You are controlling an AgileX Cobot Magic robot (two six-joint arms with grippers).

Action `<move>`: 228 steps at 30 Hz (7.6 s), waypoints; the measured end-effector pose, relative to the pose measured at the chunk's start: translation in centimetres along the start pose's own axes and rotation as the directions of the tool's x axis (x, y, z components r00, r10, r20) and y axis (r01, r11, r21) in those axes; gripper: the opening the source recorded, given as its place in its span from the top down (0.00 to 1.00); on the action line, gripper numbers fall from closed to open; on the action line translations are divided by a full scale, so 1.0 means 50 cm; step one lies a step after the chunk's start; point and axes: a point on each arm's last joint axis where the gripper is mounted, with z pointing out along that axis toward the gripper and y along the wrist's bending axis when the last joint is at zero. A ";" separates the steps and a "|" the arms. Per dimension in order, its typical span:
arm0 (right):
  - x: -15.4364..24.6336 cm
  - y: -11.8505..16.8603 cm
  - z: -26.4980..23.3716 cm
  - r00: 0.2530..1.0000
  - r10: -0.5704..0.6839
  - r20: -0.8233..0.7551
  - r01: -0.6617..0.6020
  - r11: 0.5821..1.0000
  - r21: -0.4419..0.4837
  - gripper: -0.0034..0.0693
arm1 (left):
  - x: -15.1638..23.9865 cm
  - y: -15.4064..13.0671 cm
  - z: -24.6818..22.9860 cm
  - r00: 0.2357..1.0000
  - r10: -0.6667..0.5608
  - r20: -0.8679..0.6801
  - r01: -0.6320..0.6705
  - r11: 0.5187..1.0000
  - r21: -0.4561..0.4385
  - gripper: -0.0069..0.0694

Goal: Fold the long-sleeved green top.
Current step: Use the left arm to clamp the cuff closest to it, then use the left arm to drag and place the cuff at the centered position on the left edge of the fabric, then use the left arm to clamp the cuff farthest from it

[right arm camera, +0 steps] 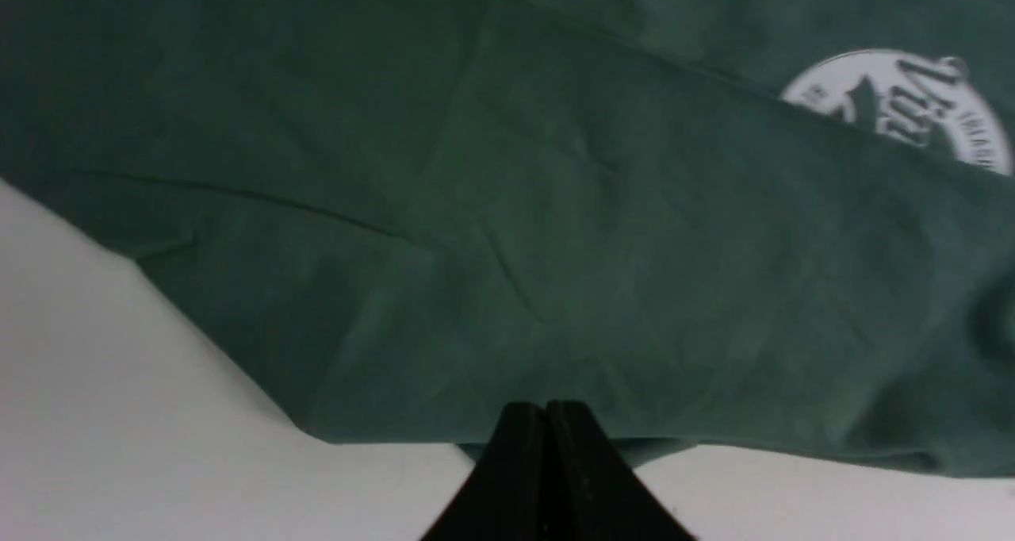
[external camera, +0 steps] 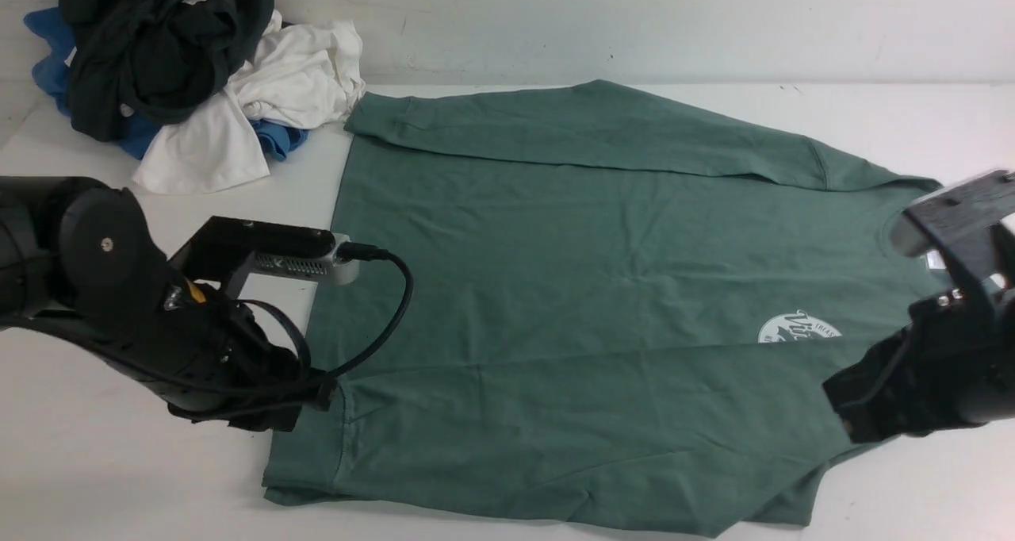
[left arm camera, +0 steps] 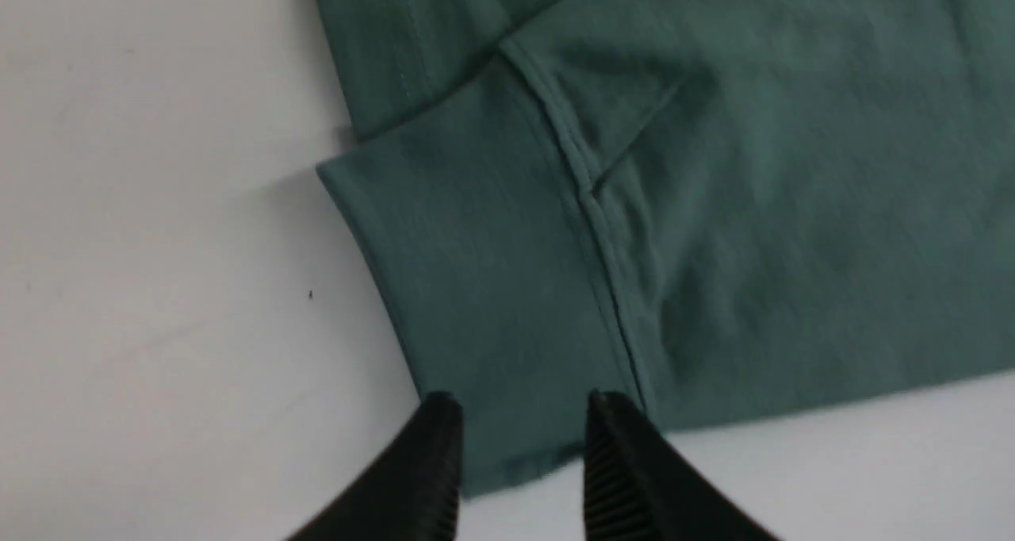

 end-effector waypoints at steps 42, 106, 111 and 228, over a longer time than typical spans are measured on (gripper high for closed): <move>-0.018 -0.003 0.042 0.998 0.053 0.019 -0.052 0.998 -0.039 0.97 | -0.069 0.045 0.071 0.991 -0.084 -0.104 0.088 0.996 0.028 0.88; 0.029 0.042 0.220 0.787 -0.119 -0.605 0.052 0.991 -0.126 0.97 | -0.457 0.059 0.211 0.930 -0.060 0.362 0.043 0.998 0.055 0.57; 0.024 0.050 0.191 0.807 -0.103 -0.582 0.031 0.991 -0.133 0.97 | -0.473 0.108 0.247 0.947 -0.081 0.311 0.068 0.996 0.053 0.47; -0.034 0.041 0.189 0.955 -0.098 -0.281 0.089 0.995 -0.044 0.97 | -0.517 0.183 0.261 0.952 -0.034 0.304 0.019 0.998 0.052 0.42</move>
